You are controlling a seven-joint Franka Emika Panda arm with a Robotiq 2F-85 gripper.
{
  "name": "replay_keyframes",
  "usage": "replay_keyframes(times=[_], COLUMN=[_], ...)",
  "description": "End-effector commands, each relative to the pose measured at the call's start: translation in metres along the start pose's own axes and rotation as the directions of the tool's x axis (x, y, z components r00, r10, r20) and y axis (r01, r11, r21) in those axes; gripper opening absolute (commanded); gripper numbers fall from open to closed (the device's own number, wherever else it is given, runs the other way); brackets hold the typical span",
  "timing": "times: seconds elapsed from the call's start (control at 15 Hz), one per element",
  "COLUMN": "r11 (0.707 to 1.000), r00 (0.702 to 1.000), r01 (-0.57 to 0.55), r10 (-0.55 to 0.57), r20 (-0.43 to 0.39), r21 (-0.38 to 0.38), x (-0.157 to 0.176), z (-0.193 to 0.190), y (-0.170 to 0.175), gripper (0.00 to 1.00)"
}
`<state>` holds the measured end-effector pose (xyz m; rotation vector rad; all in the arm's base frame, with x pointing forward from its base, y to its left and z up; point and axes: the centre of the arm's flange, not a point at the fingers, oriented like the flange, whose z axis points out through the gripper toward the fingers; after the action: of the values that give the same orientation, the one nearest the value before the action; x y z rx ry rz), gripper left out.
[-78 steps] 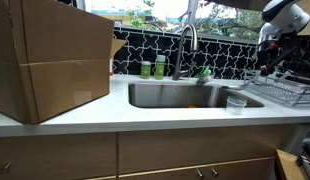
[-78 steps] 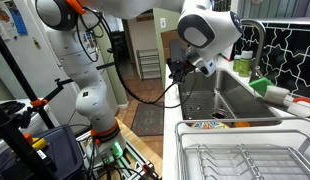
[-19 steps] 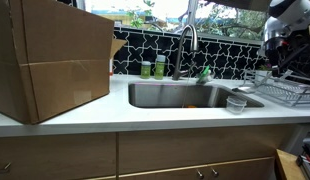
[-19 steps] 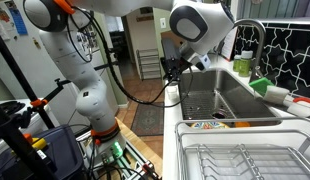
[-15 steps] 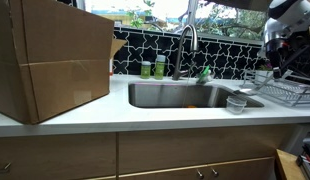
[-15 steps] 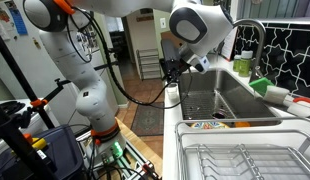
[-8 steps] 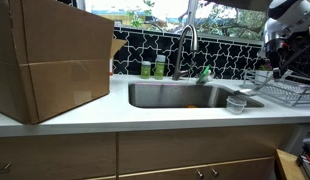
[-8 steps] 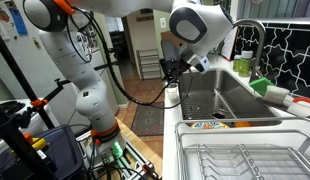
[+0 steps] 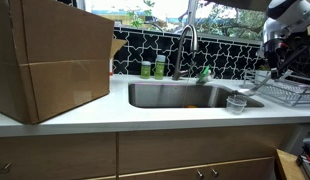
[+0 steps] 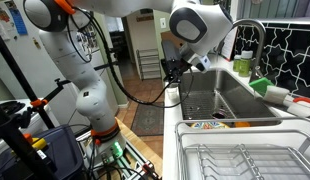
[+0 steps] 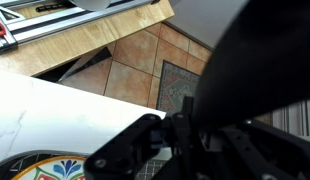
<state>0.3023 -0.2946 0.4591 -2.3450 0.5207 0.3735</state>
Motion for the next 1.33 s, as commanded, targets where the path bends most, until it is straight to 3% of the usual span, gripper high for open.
replay_keyframes(times=[0.0,1.27], r11=[1.0,0.999], r00=[1.0,1.0], r01=[0.014,0.014], r10=[-0.015,-0.015], r20=[-0.017,-0.025], r21=[-0.019,-0.043], x=[-0.0047,-0.013], z=[0.0082,0.0024], y=[-0.0035,0.002], gripper=[0.02,0.02])
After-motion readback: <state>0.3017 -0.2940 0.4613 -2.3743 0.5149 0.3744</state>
